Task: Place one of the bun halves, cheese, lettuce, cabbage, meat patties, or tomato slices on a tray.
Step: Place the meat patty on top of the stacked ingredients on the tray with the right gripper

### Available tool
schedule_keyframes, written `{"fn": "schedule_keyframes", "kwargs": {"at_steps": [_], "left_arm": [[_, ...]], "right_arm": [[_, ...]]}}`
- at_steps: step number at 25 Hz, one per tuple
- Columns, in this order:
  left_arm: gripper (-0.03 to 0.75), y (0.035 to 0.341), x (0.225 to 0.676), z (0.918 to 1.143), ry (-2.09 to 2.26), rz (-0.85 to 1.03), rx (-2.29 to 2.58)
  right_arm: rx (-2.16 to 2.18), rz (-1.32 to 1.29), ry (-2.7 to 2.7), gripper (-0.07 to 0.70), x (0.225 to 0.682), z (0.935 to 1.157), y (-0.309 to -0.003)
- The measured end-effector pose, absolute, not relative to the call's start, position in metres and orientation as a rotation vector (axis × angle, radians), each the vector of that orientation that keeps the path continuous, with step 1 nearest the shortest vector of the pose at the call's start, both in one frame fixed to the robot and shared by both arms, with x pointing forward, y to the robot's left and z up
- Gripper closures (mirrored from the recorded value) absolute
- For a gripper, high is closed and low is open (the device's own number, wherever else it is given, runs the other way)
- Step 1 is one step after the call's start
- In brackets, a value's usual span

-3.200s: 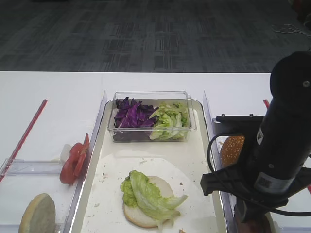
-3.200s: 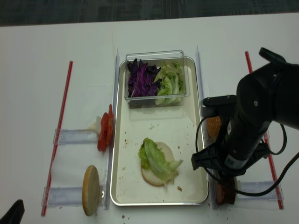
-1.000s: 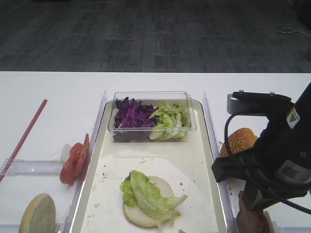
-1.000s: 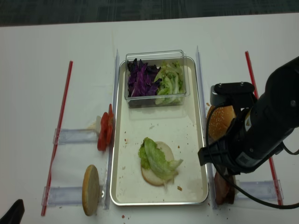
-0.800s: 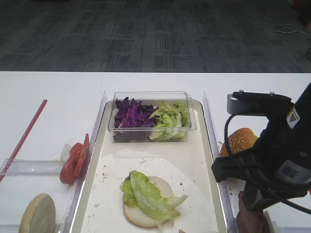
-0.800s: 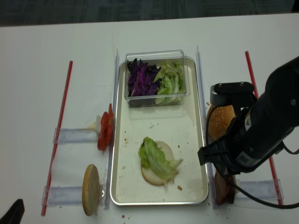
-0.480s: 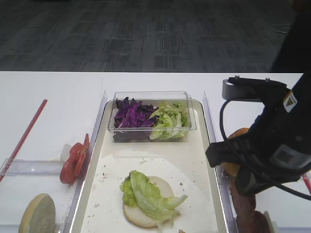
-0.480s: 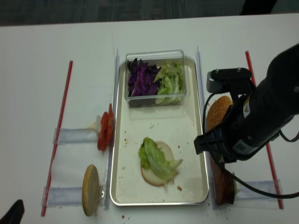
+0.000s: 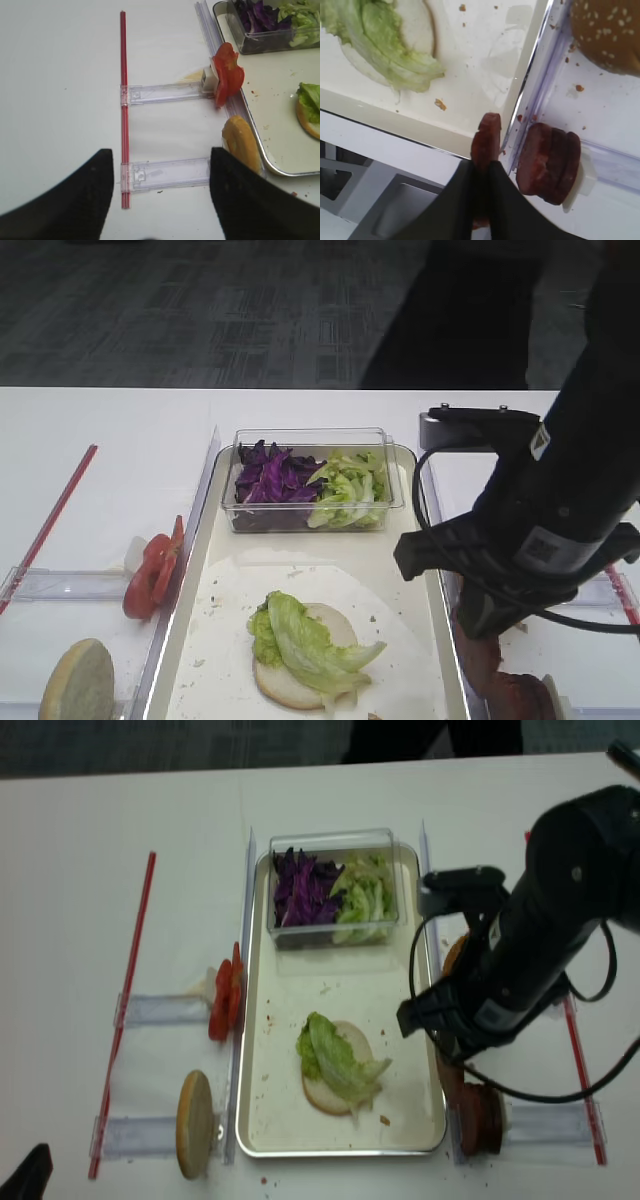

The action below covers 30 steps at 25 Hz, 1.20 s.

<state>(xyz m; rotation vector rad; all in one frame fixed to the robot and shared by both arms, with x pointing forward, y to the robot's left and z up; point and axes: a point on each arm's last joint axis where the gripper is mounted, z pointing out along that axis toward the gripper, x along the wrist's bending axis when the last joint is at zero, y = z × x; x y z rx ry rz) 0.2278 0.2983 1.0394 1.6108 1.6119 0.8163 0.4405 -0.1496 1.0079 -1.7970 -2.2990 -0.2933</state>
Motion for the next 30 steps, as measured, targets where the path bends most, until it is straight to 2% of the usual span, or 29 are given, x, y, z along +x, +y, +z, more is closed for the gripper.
{"fn": "schedule_keyframes", "kwargs": {"at_steps": [10, 30], "left_arm": [[0.288, 0.298, 0.228, 1.039, 1.612, 0.817, 1.611], [0.288, 0.298, 0.228, 1.039, 1.612, 0.817, 1.611]], "right_arm": [[-1.632, -0.491, -2.178, 0.554, 0.462, 1.006, -0.159], [-1.271, -0.728, -1.961, 0.554, 0.484, 0.967, -0.125]]}}
